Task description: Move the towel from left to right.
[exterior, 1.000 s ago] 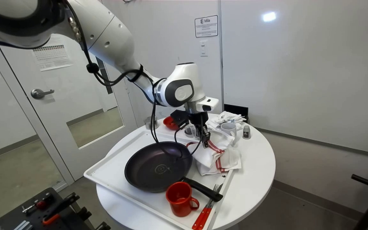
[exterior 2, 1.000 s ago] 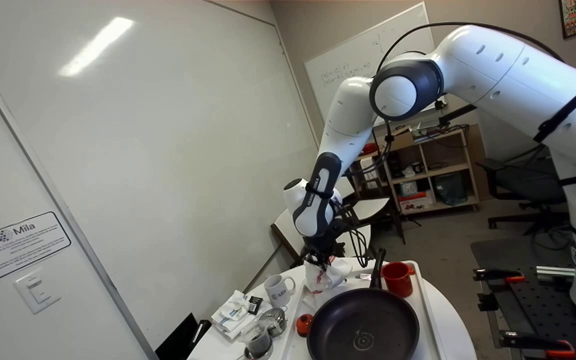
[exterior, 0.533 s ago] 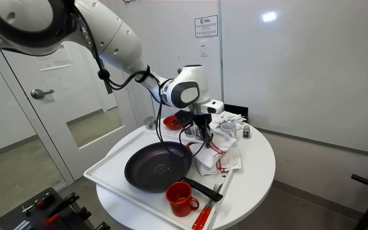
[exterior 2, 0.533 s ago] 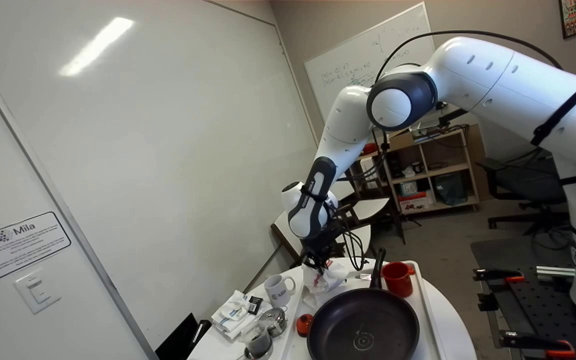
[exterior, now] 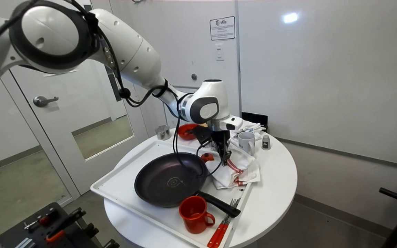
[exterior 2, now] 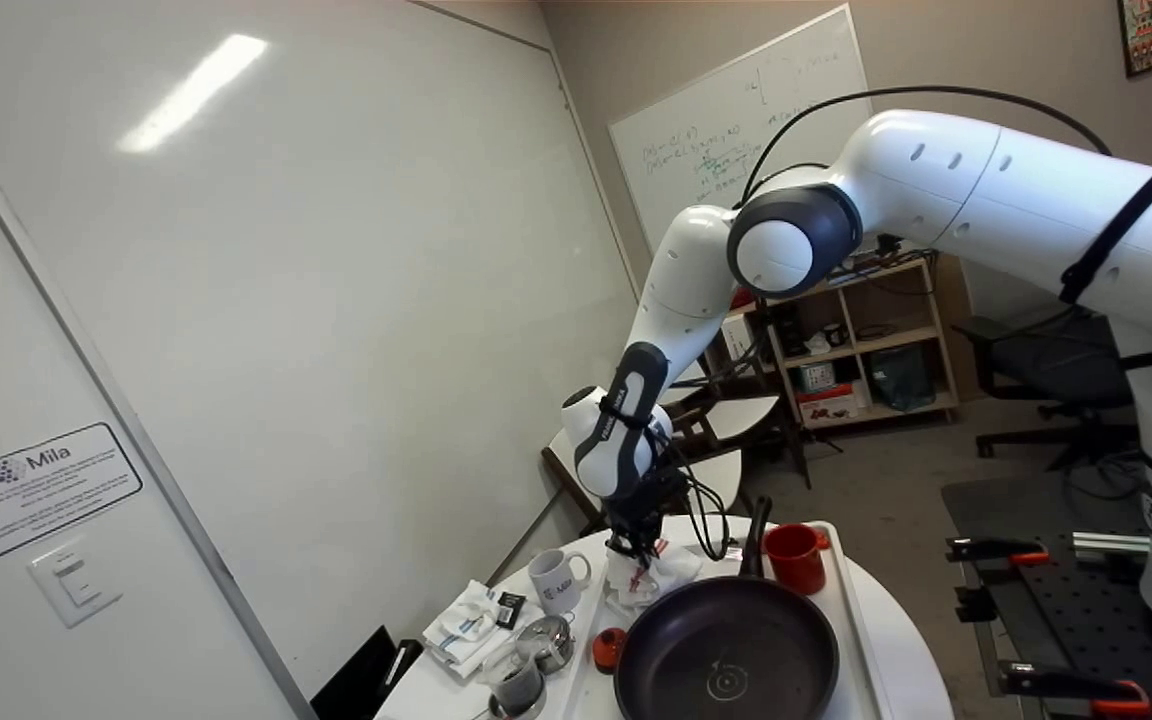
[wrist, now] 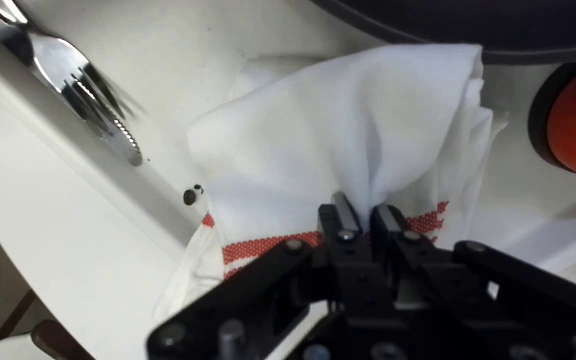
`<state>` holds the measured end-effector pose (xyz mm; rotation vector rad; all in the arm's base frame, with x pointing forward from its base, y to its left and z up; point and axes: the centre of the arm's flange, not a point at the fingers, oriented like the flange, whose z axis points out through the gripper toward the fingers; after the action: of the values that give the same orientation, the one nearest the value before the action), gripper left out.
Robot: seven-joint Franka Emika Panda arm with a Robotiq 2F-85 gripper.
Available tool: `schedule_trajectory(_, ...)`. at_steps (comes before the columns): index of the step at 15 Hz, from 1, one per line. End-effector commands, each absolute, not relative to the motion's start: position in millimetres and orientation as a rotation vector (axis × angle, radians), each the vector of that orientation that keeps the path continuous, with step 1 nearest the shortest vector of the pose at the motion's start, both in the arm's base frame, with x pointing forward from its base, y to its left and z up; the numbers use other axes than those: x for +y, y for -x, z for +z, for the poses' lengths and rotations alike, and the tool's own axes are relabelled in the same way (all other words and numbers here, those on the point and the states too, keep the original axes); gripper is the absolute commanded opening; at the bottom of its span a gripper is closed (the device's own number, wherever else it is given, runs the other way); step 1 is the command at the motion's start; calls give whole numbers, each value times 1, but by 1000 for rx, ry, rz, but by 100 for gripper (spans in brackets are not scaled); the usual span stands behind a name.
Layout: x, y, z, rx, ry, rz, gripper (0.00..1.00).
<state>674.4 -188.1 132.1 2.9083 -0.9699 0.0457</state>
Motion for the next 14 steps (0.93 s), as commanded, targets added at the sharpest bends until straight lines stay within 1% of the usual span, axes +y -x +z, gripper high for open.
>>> schedule_trajectory(1,-202,-692,124,-977,-2929,26,3)
schedule_trajectory(7,-211,-695,124,-987,-2922,29,3)
schedule_trajectory(8,-211,-695,124,-989,-2916,23,36)
schedule_trajectory(9,-211,-695,124,-988,-2918,20,36)
schedule_trajectory(10,-210,-695,124,-988,-2920,17,41)
schedule_trajectory(13,-206,-693,127,-982,-2919,28,65)
schedule_trajectory(14,-204,-692,128,-976,-2923,33,71)
